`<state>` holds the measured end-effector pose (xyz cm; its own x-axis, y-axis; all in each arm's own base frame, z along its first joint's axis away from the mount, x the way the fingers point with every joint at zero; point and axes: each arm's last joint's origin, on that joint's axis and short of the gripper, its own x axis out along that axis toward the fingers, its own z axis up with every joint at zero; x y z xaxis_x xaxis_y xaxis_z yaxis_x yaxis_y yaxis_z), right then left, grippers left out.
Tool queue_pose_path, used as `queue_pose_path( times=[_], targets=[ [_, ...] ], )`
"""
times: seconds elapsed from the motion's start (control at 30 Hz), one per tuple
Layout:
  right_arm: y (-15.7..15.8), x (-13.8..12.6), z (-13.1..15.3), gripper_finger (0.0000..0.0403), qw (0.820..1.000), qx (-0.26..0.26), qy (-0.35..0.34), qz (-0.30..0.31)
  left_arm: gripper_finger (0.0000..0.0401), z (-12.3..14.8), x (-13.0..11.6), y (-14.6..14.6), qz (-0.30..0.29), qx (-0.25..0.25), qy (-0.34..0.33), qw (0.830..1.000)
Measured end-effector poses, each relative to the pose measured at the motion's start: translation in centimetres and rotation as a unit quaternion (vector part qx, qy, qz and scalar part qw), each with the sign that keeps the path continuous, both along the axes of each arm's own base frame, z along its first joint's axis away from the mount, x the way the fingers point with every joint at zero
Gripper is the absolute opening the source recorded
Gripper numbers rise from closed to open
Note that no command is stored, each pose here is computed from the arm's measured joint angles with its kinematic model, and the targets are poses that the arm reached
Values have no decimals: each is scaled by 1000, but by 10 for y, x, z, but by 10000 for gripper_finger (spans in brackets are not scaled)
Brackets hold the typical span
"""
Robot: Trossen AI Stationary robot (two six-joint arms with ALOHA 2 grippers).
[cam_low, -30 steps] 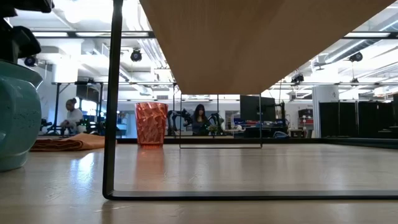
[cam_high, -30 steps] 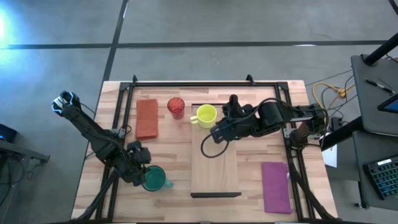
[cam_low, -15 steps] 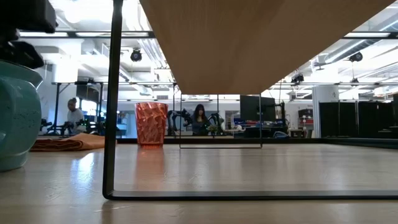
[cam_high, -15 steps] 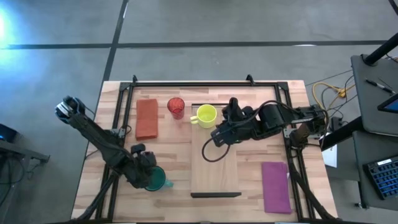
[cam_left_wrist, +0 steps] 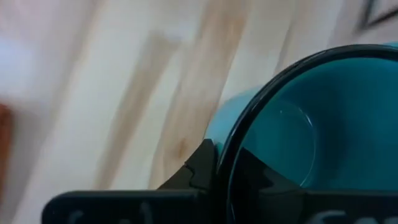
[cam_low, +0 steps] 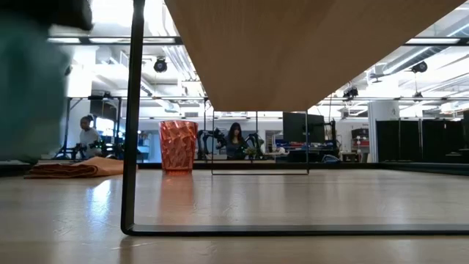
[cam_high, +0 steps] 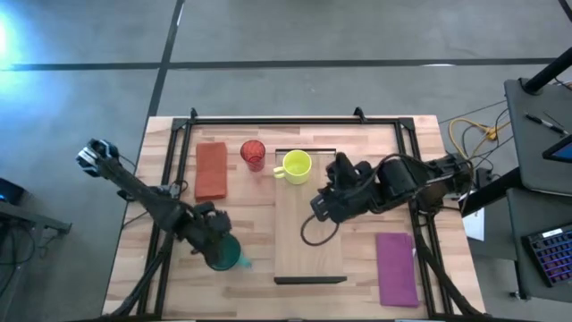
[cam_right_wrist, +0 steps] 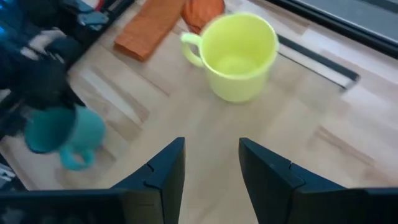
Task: Stack small to large cups/mugs on shelf
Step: Put the blue mug on the shelf
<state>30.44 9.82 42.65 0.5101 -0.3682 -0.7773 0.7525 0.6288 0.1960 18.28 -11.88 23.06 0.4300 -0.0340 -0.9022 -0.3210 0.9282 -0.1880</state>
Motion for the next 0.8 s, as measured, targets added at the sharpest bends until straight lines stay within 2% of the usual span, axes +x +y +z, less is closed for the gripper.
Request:
queue_pose_path(
  times=[0.13,0.27,0.37,0.47,0.6,0.8],
  targets=[
    [10,-7,-1,130,1000,2,-5,-13,7,40,-2,19,10,3,-24,1000],
    [19,-10,-6,119,999,19,-9,-31,7,99,5,30,16,-5,-115,993],
    [24,-10,-14,110,998,28,-8,-48,7,134,14,39,5,26,-158,987],
    [28,-6,-24,100,997,41,-13,-68,7,159,35,45,-13,55,-185,981],
    [33,4,-38,72,996,51,-28,-72,7,168,66,54,-43,106,-177,978],
    [38,3,-40,21,995,51,-39,-78,7,142,121,62,-100,132,-124,978]
  ],
)
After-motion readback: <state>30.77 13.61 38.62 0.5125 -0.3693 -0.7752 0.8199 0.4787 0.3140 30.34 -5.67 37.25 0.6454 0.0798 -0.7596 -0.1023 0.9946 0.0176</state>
